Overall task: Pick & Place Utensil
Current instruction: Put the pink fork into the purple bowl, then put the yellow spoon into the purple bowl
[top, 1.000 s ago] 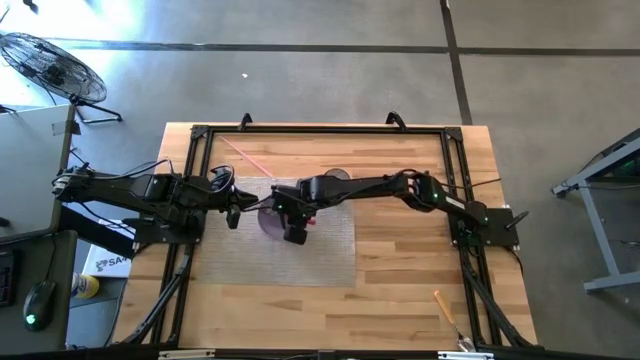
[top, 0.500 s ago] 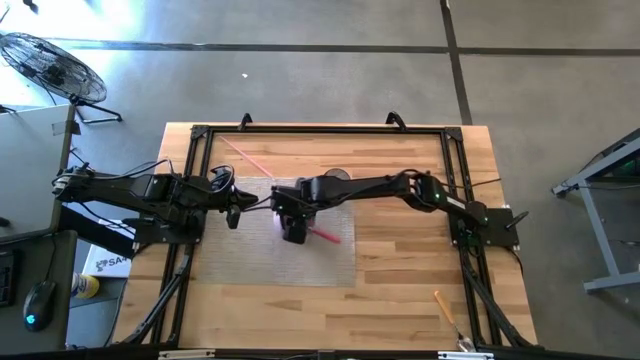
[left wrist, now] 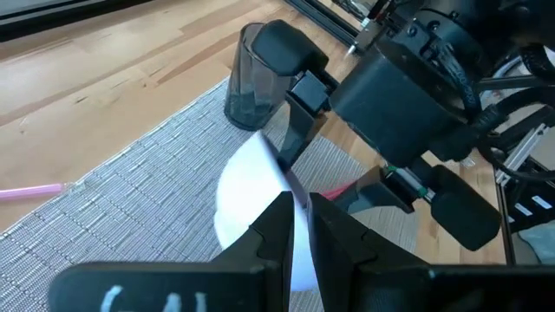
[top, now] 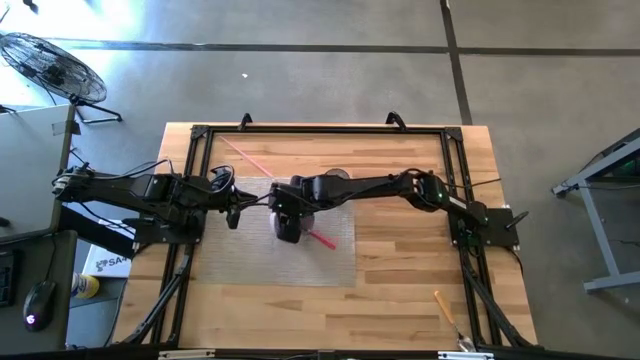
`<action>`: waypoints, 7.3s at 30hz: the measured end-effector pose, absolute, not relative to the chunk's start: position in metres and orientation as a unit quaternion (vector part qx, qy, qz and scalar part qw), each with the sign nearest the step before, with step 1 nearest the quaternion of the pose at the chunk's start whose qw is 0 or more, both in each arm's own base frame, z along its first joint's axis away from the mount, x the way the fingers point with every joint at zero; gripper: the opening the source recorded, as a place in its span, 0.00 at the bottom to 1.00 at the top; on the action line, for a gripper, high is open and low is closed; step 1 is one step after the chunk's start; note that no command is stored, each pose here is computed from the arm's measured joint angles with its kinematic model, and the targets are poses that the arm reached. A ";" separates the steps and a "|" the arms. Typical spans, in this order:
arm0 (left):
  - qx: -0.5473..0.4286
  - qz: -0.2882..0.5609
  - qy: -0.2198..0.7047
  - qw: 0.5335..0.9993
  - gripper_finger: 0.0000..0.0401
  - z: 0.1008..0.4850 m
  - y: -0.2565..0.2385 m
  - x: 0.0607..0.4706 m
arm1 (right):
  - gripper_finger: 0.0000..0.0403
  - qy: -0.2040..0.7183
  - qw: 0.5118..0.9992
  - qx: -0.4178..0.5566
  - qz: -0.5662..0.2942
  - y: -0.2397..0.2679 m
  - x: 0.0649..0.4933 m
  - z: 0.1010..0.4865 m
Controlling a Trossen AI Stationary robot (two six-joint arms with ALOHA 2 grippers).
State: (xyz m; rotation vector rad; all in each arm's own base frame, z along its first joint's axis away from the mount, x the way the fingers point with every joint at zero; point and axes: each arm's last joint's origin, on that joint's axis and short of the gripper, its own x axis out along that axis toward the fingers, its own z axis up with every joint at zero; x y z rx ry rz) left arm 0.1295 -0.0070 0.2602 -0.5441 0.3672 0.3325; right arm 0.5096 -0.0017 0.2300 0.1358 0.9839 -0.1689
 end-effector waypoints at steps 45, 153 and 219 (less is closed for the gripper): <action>-0.268 0.161 0.172 0.934 0.09 0.263 -0.004 0.104 | 0.48 0.352 0.929 0.031 -0.113 -0.019 0.539 0.219; -0.266 0.164 0.178 0.933 0.09 0.262 -0.004 0.104 | 0.31 0.741 0.404 0.429 -0.322 0.188 0.136 0.137; -0.265 0.165 0.180 0.933 0.09 0.261 -0.004 0.104 | 0.28 0.591 0.685 0.308 -0.294 0.116 0.216 0.135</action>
